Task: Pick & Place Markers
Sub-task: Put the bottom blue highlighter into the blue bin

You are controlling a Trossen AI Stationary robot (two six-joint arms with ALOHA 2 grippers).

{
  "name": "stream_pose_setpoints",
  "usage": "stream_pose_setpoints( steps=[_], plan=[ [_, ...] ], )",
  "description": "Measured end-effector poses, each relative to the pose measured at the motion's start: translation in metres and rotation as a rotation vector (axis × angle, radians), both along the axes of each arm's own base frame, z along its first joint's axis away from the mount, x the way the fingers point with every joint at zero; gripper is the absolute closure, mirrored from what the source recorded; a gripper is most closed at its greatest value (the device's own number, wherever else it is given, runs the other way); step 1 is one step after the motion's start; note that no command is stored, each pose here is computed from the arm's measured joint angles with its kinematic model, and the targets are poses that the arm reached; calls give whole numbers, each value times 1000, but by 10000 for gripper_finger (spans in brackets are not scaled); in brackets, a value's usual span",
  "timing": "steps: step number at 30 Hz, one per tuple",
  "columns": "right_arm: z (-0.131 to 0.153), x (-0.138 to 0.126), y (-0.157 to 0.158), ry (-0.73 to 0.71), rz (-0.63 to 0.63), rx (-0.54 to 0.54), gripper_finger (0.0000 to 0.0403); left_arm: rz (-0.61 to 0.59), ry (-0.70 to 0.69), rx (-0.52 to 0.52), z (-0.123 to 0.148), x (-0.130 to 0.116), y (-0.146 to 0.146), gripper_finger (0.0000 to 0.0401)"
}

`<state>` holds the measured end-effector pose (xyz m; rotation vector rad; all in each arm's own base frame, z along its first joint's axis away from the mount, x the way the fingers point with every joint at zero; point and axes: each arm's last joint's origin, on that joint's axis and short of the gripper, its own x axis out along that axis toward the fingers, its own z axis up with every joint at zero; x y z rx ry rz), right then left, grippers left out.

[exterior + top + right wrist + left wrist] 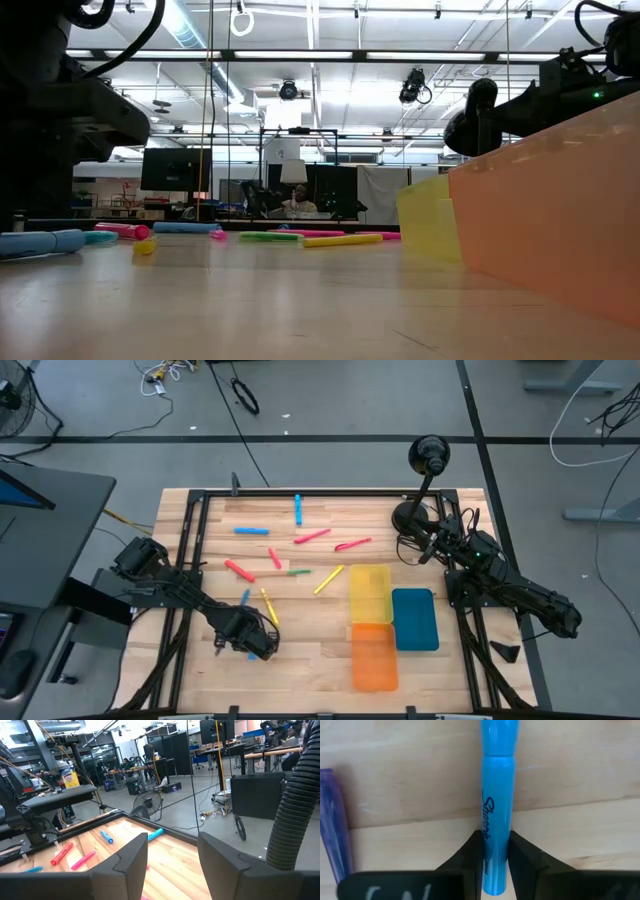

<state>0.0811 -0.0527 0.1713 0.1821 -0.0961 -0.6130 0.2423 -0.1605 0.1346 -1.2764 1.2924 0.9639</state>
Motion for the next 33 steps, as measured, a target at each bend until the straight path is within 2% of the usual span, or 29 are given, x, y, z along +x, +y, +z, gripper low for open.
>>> stream_pose_setpoints(
  steps=[15, 20, 26, 33],
  plan=[
    [0, 0, 0, 0, 0, 0, 227, 3, -2, 6, 0, 0, 0, 332],
    [1, 0, 0, -8, 0, 1, 227, 21, -18, 1, 7, -1, 3, 332],
    [2, 0, 0, -84, 9, 79, 227, 44, -111, 121, 41, 2, 7, 333],
    [6, 2, 3, -148, 144, 129, 227, -61, -254, 240, 78, 7, 11, 333]
  ],
)
